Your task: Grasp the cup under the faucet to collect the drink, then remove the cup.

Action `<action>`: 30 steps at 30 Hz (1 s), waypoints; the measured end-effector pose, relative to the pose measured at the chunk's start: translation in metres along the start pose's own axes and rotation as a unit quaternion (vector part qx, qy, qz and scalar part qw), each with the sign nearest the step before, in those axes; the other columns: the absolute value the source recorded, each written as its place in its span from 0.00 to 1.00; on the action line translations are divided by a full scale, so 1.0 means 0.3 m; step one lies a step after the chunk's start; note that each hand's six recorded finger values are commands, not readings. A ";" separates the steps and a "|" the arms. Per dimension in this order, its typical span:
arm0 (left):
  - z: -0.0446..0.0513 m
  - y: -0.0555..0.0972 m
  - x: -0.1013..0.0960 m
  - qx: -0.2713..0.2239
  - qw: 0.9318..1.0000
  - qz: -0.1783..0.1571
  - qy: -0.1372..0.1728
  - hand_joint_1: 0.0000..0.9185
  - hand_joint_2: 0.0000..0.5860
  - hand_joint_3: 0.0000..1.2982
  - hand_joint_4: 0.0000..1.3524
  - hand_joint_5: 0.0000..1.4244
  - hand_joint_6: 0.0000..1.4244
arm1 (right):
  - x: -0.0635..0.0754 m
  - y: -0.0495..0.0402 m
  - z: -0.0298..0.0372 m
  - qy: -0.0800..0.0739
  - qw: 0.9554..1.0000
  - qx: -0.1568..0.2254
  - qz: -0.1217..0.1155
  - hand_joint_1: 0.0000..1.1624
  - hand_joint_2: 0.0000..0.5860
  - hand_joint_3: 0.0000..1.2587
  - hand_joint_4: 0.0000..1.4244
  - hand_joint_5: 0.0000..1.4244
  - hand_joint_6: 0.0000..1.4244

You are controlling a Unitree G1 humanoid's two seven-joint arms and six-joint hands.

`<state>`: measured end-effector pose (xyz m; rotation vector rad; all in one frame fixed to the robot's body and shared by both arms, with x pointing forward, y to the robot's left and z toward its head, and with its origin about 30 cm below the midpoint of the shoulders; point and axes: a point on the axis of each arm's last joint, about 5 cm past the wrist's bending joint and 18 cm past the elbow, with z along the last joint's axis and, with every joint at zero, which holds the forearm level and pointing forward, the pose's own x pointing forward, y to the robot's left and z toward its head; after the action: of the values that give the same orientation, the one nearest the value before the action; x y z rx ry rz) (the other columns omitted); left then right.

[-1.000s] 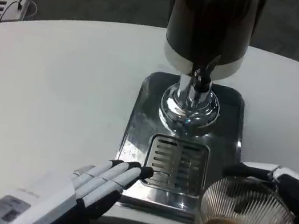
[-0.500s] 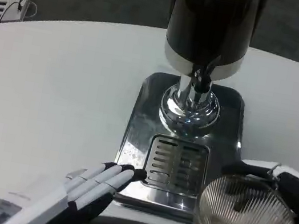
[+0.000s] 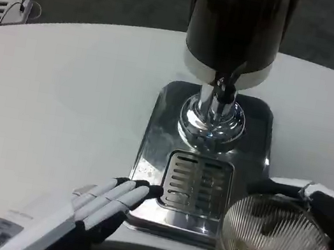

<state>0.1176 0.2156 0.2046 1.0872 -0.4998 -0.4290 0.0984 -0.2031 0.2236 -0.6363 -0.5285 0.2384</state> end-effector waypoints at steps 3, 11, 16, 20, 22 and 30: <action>-0.001 0.002 0.003 0.001 1.000 -0.001 -0.001 0.00 0.18 0.03 0.00 0.00 0.04 | 0.003 -0.001 0.000 -0.003 1.000 -0.001 -0.001 0.84 0.49 0.77 0.89 1.00 1.00; -0.003 0.002 0.004 0.001 1.000 -0.001 -0.001 0.00 0.18 0.03 0.00 0.00 0.04 | 0.009 -0.003 0.000 -0.006 1.000 -0.001 -0.003 0.83 0.49 0.77 0.89 1.00 1.00; -0.004 0.002 0.004 0.001 1.000 -0.003 0.000 0.00 0.18 0.03 0.00 0.00 0.04 | 0.011 -0.004 0.000 -0.007 1.000 -0.002 -0.003 0.83 0.49 0.77 0.89 1.00 1.00; -0.005 0.002 0.004 0.000 1.000 -0.003 0.001 0.00 0.18 0.03 0.00 0.00 0.04 | 0.011 -0.004 -0.001 -0.007 1.000 -0.002 -0.004 0.83 0.49 0.77 0.89 1.00 1.00; -0.007 0.001 0.004 -0.001 1.000 -0.004 0.003 0.00 0.18 0.03 0.00 0.00 0.04 | 0.011 -0.004 -0.001 -0.007 1.000 -0.002 -0.004 0.83 0.51 0.78 0.89 1.00 1.00; -0.008 0.000 0.002 -0.005 1.000 -0.003 0.006 0.00 0.18 0.03 0.00 0.00 0.04 | 0.011 -0.004 -0.001 -0.006 1.000 -0.002 -0.004 0.83 0.52 0.78 0.89 1.00 1.00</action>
<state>0.1194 0.2169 0.2037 1.0811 -0.4826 -0.4301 0.1014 -0.2030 0.2255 -0.6362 -0.5433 0.2345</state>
